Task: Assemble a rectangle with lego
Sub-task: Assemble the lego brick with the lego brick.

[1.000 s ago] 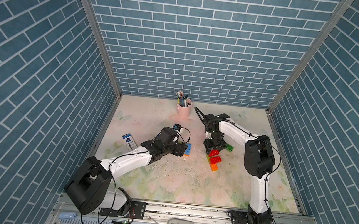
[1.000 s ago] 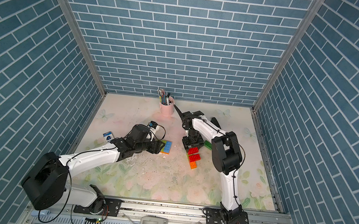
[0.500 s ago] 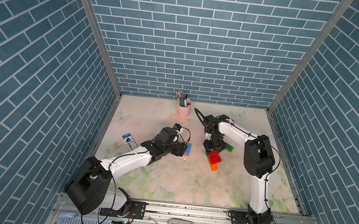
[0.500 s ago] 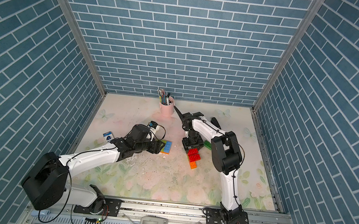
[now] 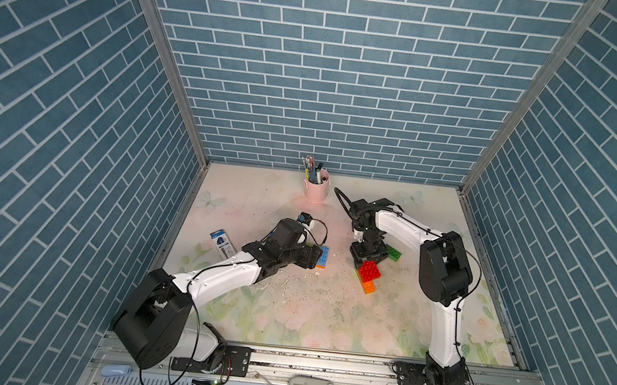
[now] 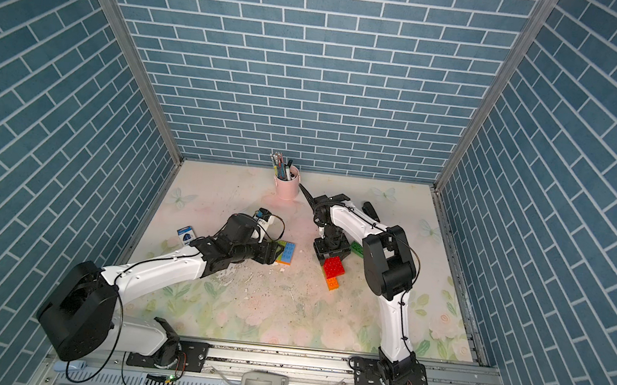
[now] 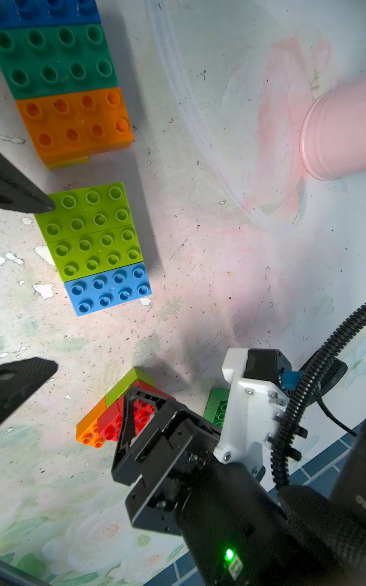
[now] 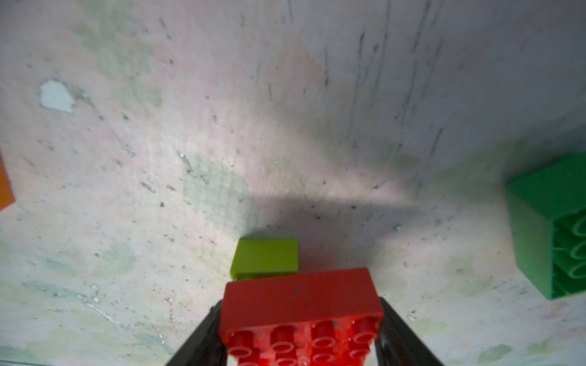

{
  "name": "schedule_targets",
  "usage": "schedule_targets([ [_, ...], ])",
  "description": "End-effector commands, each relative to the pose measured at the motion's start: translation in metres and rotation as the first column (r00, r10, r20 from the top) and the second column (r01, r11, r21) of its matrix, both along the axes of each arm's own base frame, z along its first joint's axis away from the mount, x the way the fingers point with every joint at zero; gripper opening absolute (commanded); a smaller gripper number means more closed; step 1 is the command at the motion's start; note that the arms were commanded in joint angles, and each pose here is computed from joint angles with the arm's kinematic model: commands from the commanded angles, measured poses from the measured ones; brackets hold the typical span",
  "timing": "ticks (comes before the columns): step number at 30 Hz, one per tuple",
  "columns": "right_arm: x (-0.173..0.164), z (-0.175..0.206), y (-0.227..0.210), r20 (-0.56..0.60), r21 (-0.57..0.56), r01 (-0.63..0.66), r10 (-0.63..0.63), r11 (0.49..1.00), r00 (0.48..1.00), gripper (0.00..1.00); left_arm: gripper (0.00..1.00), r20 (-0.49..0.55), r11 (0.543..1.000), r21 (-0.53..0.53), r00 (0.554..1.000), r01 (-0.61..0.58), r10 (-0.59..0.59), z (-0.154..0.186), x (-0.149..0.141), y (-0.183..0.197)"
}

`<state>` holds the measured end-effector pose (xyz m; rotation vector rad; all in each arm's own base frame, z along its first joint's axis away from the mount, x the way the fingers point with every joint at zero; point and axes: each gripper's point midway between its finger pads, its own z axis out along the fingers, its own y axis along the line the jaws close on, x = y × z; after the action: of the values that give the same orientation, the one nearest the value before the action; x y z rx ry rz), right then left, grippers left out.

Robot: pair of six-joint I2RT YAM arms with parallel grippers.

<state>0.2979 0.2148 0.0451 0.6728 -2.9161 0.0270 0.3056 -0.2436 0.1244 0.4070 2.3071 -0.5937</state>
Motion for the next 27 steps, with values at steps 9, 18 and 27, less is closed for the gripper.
schedule_targets([
  [9, -0.015, -0.027, -0.014, -0.052, -0.050, -0.030, 0.027, 0.998, 0.998, 0.29, 0.74, -0.009, 1.000, -0.001, 1.000, 0.002, -0.002, -0.006, -0.001, 0.002],
  [18, -0.025, -0.053, -0.023, -0.098, -0.092, -0.037, 0.028, 0.995, 0.995, 0.12, 0.74, -0.009, 1.000, -0.005, 1.000, 0.003, -0.003, -0.006, -0.001, 0.002],
  [27, -0.032, -0.070, -0.030, -0.142, -0.136, -0.041, 0.022, 0.990, 0.990, 0.00, 0.74, -0.006, 1.000, -0.009, 1.000, 0.004, -0.004, -0.006, 0.000, 0.001],
])
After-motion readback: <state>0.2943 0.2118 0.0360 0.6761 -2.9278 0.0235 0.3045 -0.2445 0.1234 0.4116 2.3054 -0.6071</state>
